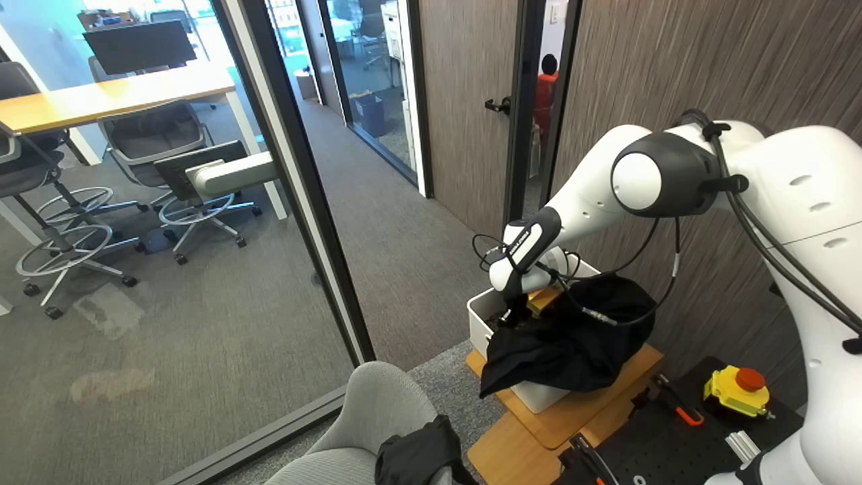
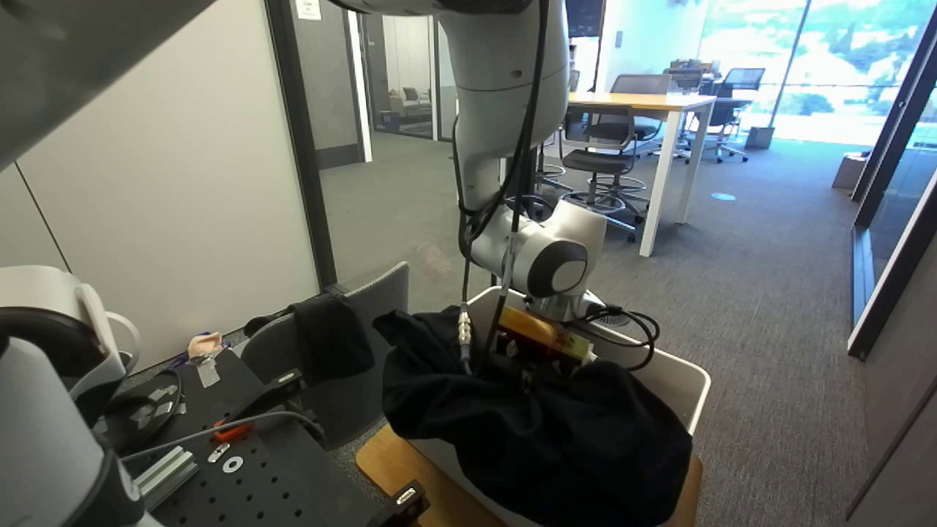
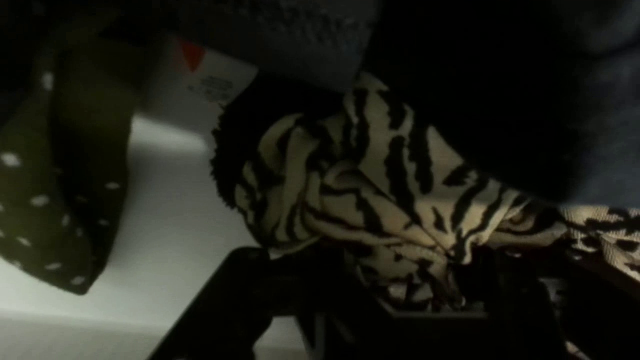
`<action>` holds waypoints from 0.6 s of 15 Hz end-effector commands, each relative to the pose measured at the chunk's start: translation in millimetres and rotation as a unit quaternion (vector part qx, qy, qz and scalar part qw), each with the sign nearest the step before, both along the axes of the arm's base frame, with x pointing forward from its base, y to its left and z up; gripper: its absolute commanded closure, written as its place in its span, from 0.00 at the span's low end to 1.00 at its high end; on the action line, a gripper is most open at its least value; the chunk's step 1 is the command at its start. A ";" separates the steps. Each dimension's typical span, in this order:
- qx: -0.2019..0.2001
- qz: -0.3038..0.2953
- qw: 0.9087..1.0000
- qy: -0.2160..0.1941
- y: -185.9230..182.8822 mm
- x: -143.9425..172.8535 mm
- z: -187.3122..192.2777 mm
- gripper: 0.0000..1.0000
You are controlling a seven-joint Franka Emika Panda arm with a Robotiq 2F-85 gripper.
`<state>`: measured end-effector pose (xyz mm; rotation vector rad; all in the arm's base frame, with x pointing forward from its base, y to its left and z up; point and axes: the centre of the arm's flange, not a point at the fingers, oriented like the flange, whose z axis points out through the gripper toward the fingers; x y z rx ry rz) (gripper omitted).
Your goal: Place the animal print clothing on the backrest of the chair
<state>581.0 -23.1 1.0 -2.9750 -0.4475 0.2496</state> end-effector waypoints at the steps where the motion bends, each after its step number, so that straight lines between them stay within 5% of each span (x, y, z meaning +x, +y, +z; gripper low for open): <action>1: -0.011 0.000 1.000 -0.003 3.4 -10.0 -7.5 0.85; 9: -0.006 -0.002 1.000 -0.002 2.8 -10.7 -6.4 0.85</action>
